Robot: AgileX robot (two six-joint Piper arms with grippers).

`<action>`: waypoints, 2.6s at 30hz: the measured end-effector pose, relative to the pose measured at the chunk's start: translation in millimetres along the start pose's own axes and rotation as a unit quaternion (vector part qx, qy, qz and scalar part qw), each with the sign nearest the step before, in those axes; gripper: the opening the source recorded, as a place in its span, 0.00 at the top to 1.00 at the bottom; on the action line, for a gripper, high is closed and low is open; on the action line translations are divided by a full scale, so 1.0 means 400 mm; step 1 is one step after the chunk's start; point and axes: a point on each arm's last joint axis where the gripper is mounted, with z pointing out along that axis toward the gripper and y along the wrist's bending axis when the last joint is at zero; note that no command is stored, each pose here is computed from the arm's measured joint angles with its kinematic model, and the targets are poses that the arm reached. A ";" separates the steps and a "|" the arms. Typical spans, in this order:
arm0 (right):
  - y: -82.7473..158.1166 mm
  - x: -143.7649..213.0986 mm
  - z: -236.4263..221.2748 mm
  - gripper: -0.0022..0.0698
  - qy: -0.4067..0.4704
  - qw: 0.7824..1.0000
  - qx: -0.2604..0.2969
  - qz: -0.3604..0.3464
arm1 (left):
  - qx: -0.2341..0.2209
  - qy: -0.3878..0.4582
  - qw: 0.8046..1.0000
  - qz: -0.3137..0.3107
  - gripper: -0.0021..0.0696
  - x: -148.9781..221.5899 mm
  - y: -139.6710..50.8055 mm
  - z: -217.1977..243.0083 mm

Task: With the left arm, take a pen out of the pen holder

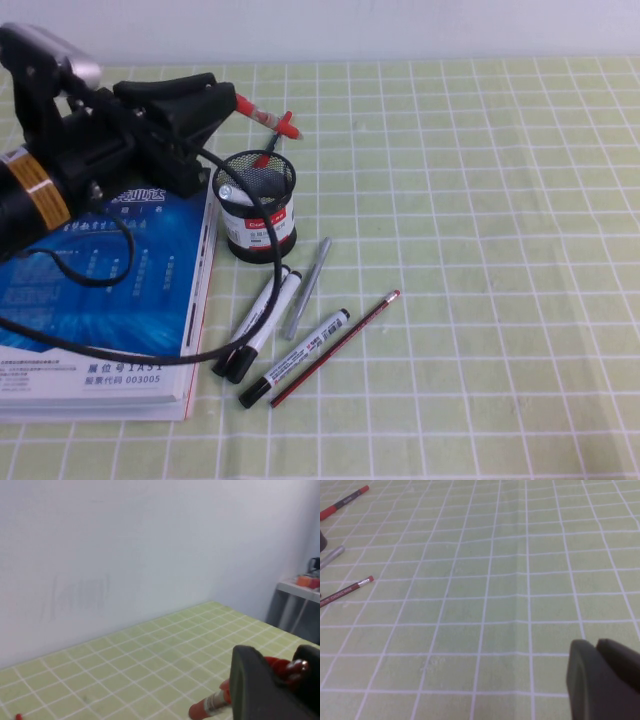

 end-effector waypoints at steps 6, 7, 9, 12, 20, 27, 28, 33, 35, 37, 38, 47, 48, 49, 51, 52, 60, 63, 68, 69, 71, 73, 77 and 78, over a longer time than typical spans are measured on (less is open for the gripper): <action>0.000 0.000 0.000 0.99 0.000 1.000 0.000 0.000 | 0.047 0.003 0.999 -0.017 0.80 -0.006 -0.058 -0.042; 0.000 0.000 0.000 0.99 0.000 1.000 0.000 0.000 | 0.048 0.006 0.999 -0.022 0.80 0.002 -0.067 -0.049; 0.000 0.000 0.000 0.99 0.000 1.000 0.000 0.000 | 0.053 0.016 0.998 -0.033 0.80 0.031 -0.088 -0.063; 0.000 0.000 0.000 0.99 0.000 1.000 0.000 0.000 | 0.059 0.032 0.997 -0.044 0.80 0.078 -0.117 -0.073; 0.000 0.000 0.000 0.99 0.000 1.000 0.000 0.000 | 0.054 0.043 0.997 -0.044 0.80 0.144 -0.140 -0.053; 0.000 0.000 0.000 0.99 0.000 1.000 0.000 0.000 | 0.023 0.080 0.992 -0.100 0.80 0.238 -0.100 -0.015; 0.000 0.000 0.000 0.99 0.000 1.000 0.000 0.000 | 0.025 0.086 0.990 -0.109 0.80 0.255 -0.097 -0.010; 0.000 0.000 0.000 0.99 0.000 1.000 0.000 0.000 | 0.033 0.098 0.983 -0.150 0.80 0.323 -0.087 0.009; 0.000 0.000 0.000 0.99 0.000 1.000 0.000 0.000 | 0.031 0.093 0.982 -0.162 0.80 0.334 -0.083 0.013; 0.000 0.000 0.000 0.99 0.000 1.000 0.000 0.000 | 0.030 0.085 0.982 -0.168 0.80 0.335 -0.082 0.015; 0.000 0.000 0.000 0.99 0.000 1.000 0.000 0.000 | 0.032 0.080 0.982 -0.169 0.80 0.333 -0.082 0.015; 0.000 0.000 0.000 0.99 0.000 1.000 0.000 0.000 | 0.045 0.058 0.982 -0.175 0.55 0.323 -0.086 0.016; 0.000 0.000 0.000 0.99 0.000 1.000 0.000 0.000 | 0.049 0.058 0.982 -0.175 0.55 0.323 -0.088 0.016; 0.000 0.000 0.000 0.99 0.000 1.000 0.000 0.000 | 0.052 0.058 0.981 -0.178 0.54 0.322 -0.089 0.016; 0.000 0.000 0.000 0.99 0.000 1.000 0.000 0.000 | 0.057 0.061 0.979 -0.186 0.54 0.323 -0.092 0.015; 0.000 0.000 0.000 0.99 0.000 1.000 0.000 0.000 | 0.059 0.061 0.979 -0.187 0.55 0.323 -0.093 0.015; 0.000 0.000 0.000 0.99 0.000 1.000 0.000 0.000 | 0.092 0.041 0.983 -0.153 0.92 0.261 -0.116 0.000; 0.000 0.000 0.000 0.99 0.000 1.000 0.000 0.000 | 0.103 0.019 0.984 -0.143 0.96 0.214 -0.130 -0.014; 0.000 0.000 0.000 0.99 0.000 1.000 0.000 0.000 | 0.123 -0.025 0.985 -0.115 0.97 0.128 -0.160 -0.047; 0.000 0.000 0.000 0.99 0.000 1.000 0.000 0.000 | 0.127 -0.036 0.986 -0.104 0.97 0.110 -0.167 -0.055; 0.000 0.000 0.000 0.99 0.000 1.000 0.000 0.000 | 0.130 -0.056 0.986 -0.088 0.97 0.077 -0.179 -0.072; 0.000 0.000 0.000 0.99 0.000 1.000 0.000 0.000 | 0.131 -0.076 0.985 -0.078 0.97 0.051 -0.188 -0.085; 0.000 0.000 0.000 0.99 0.000 1.000 0.000 0.000 | 0.128 -0.100 0.983 -0.083 0.97 0.028 -0.191 -0.095; 0.000 0.000 0.000 0.99 0.000 1.000 0.000 0.000 | 0.127 -0.101 0.983 -0.088 0.97 0.028 -0.190 -0.095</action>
